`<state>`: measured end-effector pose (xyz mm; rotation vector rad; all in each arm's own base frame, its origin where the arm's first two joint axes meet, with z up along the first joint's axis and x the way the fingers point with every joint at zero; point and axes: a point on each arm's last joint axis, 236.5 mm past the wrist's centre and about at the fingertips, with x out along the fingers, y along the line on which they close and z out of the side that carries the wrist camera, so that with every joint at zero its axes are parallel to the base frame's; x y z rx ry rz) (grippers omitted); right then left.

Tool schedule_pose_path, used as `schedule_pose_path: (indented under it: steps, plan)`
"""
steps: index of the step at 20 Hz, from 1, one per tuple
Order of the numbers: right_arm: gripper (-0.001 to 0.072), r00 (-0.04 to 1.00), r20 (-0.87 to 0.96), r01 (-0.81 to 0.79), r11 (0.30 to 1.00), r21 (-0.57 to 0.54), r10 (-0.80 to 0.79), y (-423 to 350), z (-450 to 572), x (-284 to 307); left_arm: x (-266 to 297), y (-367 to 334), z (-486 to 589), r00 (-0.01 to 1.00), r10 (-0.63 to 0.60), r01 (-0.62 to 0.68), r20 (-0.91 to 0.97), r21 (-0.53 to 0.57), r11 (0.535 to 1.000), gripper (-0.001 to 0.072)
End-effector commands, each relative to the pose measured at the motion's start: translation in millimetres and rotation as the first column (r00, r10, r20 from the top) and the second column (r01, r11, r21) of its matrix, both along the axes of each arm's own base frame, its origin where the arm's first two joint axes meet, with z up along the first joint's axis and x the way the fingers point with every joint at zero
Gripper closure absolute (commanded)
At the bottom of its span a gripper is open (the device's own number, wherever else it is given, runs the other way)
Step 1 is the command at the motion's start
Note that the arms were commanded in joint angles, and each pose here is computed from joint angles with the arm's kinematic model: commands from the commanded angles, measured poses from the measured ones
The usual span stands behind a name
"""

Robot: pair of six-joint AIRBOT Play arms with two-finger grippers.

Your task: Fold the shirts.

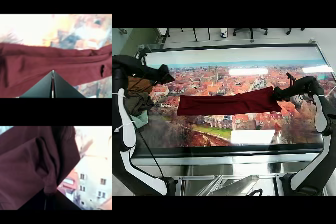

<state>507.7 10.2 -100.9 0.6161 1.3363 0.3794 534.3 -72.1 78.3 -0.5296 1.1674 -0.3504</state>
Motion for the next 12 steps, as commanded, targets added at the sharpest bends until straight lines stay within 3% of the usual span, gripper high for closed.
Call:
schedule_pose_path:
  steps: [1, 7, 12]
  plan:
    - [0.0687, 1.000, 0.008, -0.027, 0.999, 0.030, 0.027, 9.0, 24.4, 3.4, 2.3, -80.7, -0.5, 0.991, -0.118, 0.117, 0.066, 0.009, 0.993, 0.0692]
    - [0.0688, 0.990, 0.119, -0.074, 0.997, 0.003, 0.074, 13.0, 104.5, -3.5, -33.0, -307.8, -115.0, 0.929, -0.355, 0.356, 0.101, 0.006, 0.934, 0.0693]
    - [0.0687, 0.960, 0.246, -0.126, 0.991, -0.046, 0.133, 18.6, 188.5, -18.1, -72.0, -382.8, -177.2, 0.900, -0.428, 0.429, 0.082, 0.009, 0.903, 0.0693]
